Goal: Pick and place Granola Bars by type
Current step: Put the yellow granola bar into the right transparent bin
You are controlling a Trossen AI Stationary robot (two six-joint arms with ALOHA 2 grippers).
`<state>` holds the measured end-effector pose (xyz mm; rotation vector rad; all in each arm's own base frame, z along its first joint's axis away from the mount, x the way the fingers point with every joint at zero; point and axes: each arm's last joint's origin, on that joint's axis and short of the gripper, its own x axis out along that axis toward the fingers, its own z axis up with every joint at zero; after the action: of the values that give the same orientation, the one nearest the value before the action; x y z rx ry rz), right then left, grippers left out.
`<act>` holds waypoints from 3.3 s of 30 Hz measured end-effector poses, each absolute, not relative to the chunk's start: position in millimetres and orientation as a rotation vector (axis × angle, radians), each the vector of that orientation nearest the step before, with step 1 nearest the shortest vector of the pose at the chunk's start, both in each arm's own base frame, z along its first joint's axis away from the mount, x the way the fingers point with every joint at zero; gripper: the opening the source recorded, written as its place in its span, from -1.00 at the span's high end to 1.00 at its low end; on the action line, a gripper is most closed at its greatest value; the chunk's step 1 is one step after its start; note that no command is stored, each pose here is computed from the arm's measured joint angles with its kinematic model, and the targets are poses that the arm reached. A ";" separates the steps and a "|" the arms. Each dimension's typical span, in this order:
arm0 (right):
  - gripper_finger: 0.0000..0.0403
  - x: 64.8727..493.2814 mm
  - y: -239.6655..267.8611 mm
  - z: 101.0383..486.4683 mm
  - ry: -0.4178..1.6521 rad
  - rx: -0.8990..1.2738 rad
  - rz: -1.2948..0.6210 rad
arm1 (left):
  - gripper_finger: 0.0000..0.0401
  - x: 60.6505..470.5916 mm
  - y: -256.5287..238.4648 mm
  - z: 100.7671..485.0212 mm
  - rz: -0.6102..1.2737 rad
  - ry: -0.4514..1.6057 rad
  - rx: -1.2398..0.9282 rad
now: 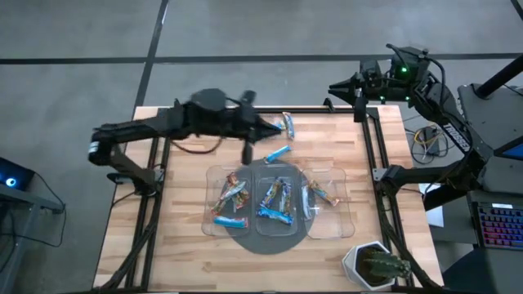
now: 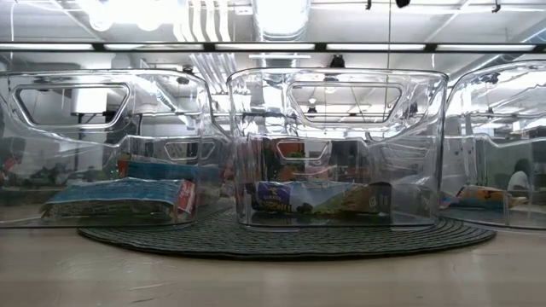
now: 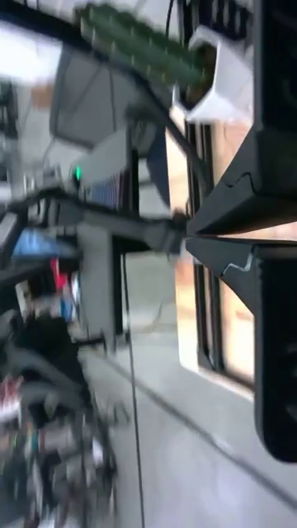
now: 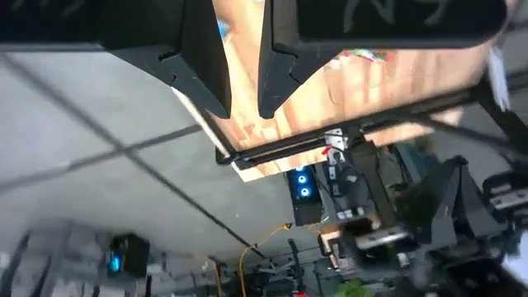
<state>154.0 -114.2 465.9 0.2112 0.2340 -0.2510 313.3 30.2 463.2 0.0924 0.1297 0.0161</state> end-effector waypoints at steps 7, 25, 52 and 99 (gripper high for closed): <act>0.68 185.7 -143.7 442.4 0.310 0.451 -0.356 | 1.00 252.2 29.6 463.4 0.216 0.093 0.093; -0.15 292.7 -225.9 390.1 0.499 0.602 -0.372 | 1.00 159.0 23.8 435.9 0.358 -0.001 -0.023; -0.12 349.4 -286.1 234.0 1.116 0.834 -0.851 | 1.00 159.2 24.1 430.2 0.365 0.044 -0.030; 0.56 357.4 -297.1 148.7 1.247 0.915 -0.812 | 1.00 159.3 24.0 429.2 0.365 0.052 -0.040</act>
<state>357.4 -297.1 148.7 0.9152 1.2465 -0.8124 159.3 24.0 429.2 -0.0403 0.0523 0.3649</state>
